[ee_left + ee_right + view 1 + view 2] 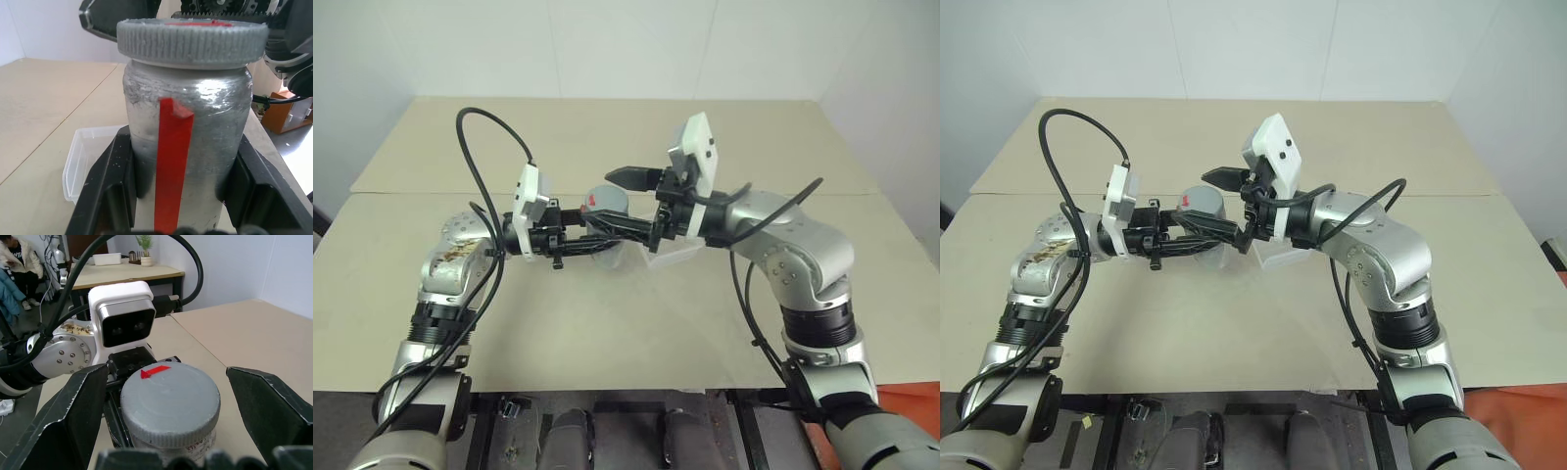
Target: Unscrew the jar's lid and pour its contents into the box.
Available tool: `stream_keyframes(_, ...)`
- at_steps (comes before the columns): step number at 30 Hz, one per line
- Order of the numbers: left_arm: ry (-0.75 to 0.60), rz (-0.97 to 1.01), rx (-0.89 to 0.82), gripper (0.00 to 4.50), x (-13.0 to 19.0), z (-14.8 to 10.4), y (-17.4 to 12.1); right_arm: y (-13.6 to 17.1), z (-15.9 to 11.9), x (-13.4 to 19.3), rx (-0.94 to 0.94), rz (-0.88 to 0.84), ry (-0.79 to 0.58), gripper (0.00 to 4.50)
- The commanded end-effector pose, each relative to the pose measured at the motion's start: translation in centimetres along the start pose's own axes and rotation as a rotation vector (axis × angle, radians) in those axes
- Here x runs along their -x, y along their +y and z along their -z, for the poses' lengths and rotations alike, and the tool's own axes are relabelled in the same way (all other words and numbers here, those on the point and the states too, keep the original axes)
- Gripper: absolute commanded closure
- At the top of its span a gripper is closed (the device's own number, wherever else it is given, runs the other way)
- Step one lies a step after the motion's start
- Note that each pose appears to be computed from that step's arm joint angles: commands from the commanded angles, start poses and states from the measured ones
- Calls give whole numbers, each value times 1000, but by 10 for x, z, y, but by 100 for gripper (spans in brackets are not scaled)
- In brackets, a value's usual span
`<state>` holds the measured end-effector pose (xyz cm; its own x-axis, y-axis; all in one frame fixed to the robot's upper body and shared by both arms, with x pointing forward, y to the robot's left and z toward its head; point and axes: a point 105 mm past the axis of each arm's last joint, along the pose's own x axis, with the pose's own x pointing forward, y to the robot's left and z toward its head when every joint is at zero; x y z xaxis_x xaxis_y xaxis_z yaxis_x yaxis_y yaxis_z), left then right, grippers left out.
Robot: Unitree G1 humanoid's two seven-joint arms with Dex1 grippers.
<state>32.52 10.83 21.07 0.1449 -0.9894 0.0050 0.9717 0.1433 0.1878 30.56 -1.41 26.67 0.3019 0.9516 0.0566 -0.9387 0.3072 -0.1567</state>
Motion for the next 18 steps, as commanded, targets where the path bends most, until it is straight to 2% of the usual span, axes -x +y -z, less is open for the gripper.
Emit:
stream_keyframes(1,-15,20,-66,258,-2,-13,-3,4,-9,-2,35,-18,-11,4)
stream_keyframes(6,-15,17,-65,258,-2,-13,-4,4,-7,-3,38,-12,-7,165)
stream_keyframes(14,-5,28,-35,258,-2,-4,-9,7,-13,-1,57,-23,-29,173)
stream_keyframes(18,13,71,10,258,0,8,-18,8,-22,5,85,-46,-53,173)
